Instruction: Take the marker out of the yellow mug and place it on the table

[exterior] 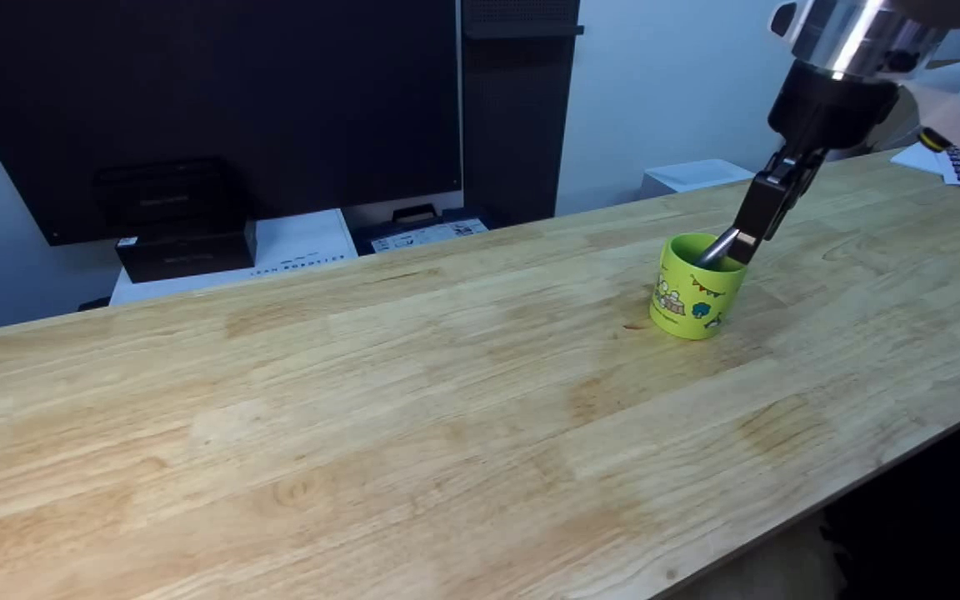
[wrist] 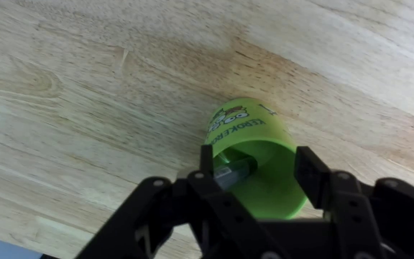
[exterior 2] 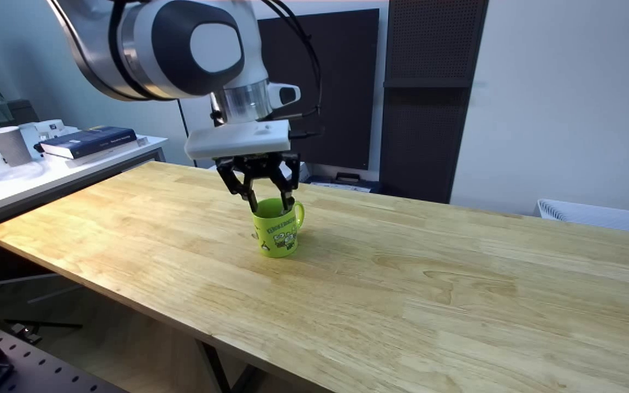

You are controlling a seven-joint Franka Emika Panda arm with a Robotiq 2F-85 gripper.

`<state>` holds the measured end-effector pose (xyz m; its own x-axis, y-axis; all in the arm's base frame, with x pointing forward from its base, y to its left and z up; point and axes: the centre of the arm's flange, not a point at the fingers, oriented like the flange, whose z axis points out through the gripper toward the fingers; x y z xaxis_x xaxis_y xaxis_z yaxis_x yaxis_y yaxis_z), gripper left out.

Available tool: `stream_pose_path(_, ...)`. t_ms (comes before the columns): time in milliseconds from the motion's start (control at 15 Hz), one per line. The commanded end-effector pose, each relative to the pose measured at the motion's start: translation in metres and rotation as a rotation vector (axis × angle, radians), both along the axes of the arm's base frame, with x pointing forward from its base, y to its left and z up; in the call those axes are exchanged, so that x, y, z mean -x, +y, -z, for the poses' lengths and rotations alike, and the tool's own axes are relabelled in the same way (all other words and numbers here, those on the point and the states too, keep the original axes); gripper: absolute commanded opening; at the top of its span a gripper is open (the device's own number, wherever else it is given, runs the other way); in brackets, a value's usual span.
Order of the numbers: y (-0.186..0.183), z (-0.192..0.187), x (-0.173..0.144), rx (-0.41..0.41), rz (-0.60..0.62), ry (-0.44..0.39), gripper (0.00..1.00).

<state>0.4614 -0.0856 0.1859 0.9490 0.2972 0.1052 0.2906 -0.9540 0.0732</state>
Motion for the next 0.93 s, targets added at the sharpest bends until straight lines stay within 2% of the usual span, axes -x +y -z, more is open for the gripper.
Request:
stream_pose_path(0, -0.008, -0.014, -0.006, -0.001, -0.011, -0.014, 0.92)
stream_pose_path(67, -0.012, -0.017, -0.008, 0.000, -0.013, -0.020, 0.98)
stream_pose_path(133, -0.014, -0.020, -0.010, 0.000, -0.012, -0.025, 0.99)
stream_pose_path(400, -0.029, -0.032, -0.015, 0.002, -0.006, -0.047, 1.00)
stream_pose_path(867, -0.024, -0.019, -0.011, -0.027, -0.029, -0.005, 1.00)
